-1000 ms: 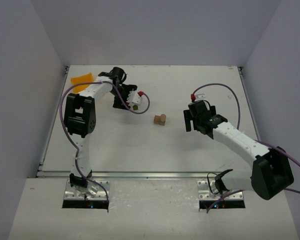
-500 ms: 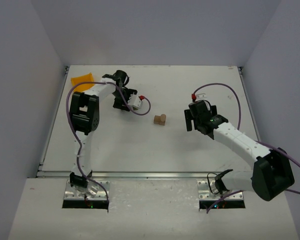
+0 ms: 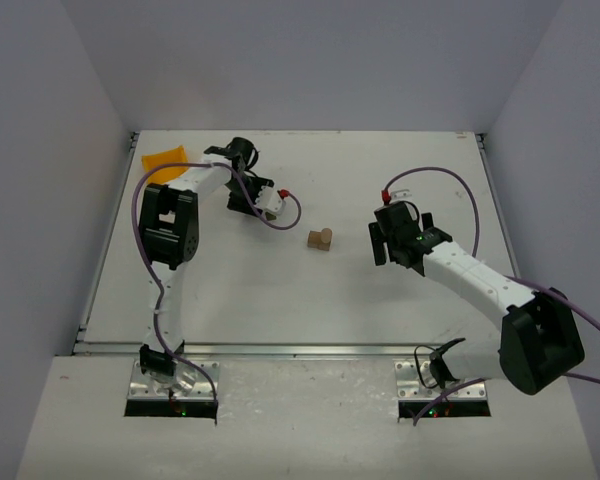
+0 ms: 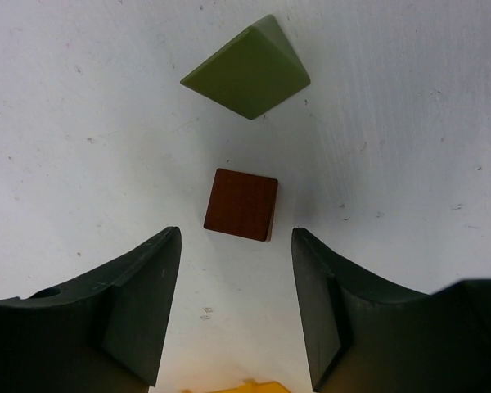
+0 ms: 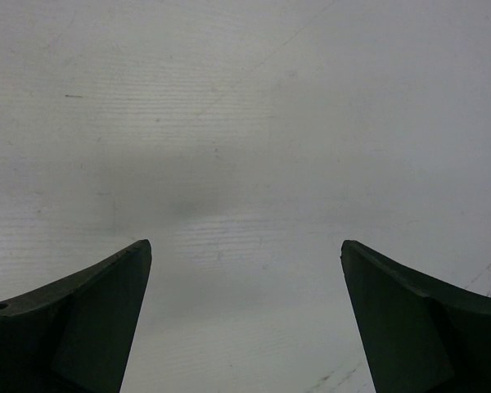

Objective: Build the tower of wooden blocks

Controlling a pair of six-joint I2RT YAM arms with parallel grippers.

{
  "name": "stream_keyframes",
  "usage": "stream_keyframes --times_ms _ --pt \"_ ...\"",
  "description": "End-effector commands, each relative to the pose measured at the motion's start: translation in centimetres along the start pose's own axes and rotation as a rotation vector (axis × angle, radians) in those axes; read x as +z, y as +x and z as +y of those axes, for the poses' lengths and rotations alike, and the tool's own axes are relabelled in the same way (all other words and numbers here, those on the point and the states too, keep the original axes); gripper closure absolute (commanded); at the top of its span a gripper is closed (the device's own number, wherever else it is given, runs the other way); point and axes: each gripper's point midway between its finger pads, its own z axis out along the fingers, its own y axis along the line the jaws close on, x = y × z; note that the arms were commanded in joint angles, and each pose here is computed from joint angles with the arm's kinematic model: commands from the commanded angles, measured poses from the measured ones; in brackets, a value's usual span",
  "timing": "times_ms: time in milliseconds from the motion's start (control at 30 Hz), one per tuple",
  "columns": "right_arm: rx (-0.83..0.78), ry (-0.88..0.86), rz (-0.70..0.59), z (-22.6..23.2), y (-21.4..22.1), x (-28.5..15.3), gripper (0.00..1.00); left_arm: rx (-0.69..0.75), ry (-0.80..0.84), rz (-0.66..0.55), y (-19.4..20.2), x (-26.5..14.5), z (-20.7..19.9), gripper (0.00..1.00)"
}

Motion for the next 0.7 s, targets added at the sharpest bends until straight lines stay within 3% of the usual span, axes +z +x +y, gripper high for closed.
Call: stream_keyframes --times_ms 0,667 --pt "0.051 0.029 -0.057 -0.8 -2.1 -0.8 0.01 0.052 -0.001 -0.017 -0.9 -0.1 0.4 0.46" --pt "0.046 0.058 -0.050 -1.5 -1.9 -1.1 0.01 0.117 0.084 0.041 -1.0 1.0 -1.6 0.53"
